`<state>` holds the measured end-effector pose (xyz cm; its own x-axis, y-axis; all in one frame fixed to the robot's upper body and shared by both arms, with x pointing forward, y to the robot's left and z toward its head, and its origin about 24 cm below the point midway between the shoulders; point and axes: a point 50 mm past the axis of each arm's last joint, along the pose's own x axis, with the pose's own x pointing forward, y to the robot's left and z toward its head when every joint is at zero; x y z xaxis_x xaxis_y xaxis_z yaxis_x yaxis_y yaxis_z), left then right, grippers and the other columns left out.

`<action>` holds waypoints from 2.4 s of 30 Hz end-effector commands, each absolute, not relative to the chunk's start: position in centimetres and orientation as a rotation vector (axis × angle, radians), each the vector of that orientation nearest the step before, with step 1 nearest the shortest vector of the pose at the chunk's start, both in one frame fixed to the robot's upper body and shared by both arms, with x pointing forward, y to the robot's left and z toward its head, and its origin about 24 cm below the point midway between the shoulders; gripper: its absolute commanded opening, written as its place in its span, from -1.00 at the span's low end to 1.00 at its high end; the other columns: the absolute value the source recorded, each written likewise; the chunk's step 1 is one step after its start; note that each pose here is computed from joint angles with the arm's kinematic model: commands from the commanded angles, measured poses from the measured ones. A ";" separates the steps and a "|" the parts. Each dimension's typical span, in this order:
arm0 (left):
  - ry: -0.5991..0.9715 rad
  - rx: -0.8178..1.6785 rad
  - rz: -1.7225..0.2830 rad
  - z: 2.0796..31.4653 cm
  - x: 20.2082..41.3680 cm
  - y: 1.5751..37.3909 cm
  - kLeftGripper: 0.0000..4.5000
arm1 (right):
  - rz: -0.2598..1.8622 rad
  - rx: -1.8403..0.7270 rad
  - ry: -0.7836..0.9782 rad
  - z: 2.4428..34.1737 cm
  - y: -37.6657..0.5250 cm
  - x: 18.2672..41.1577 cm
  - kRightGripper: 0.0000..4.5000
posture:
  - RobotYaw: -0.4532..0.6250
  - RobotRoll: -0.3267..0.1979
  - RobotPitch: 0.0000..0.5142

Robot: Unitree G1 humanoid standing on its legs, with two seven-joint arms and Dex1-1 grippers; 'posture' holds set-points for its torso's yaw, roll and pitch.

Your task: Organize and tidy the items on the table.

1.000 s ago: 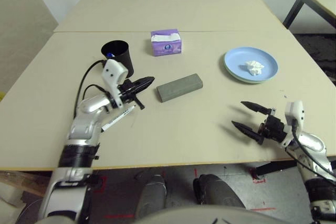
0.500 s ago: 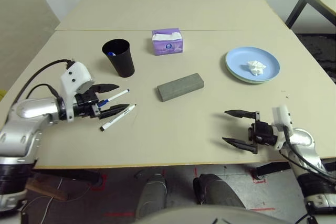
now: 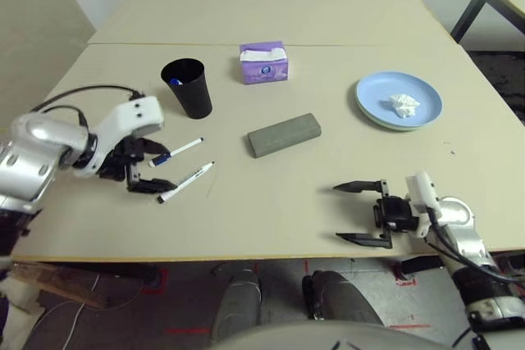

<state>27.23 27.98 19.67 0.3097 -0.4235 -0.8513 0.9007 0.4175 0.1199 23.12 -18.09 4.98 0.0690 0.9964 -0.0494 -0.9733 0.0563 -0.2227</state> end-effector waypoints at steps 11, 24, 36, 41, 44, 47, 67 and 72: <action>1.038 0.695 -1.030 20.4 25.4 25.9 0.99 | 1.489 -0.244 -0.127 4.6 -17.7 22.4 1.00 | -0.36 0.25 -0.52; 1.075 0.669 -0.933 16.8 25.2 26.4 0.99 | 1.496 -0.259 -0.141 5.0 -17.2 22.9 1.00 | -0.35 0.25 -0.53; 1.042 0.653 -0.893 15.5 26.2 25.8 0.99 | 1.499 -0.261 -0.143 5.1 -16.8 22.5 1.00 | -0.38 0.25 -0.54; 1.046 0.650 -0.889 15.3 26.2 25.8 0.99 | 1.497 -0.264 -0.141 5.2 -16.7 22.4 1.00 | -0.38 0.25 -0.55; 1.053 0.666 -0.887 15.2 26.2 25.8 0.99 | 1.495 -0.268 -0.145 5.3 -16.6 22.5 1.00 | -0.38 0.25 -0.56; 1.055 0.664 -0.893 15.2 26.1 25.7 0.99 | 1.495 -0.271 -0.149 5.5 -16.5 22.7 1.00 | -0.37 0.25 -0.56; 1.068 0.629 -0.904 14.6 25.5 25.6 -0.87 | 1.478 -0.275 -0.166 6.3 -15.6 23.0 1.00 | -0.37 0.25 -0.55; 1.074 0.622 -0.902 14.5 25.3 25.8 -0.87 | 1.486 -0.274 -0.160 6.1 -15.5 22.9 1.00 | -0.37 0.25 -0.55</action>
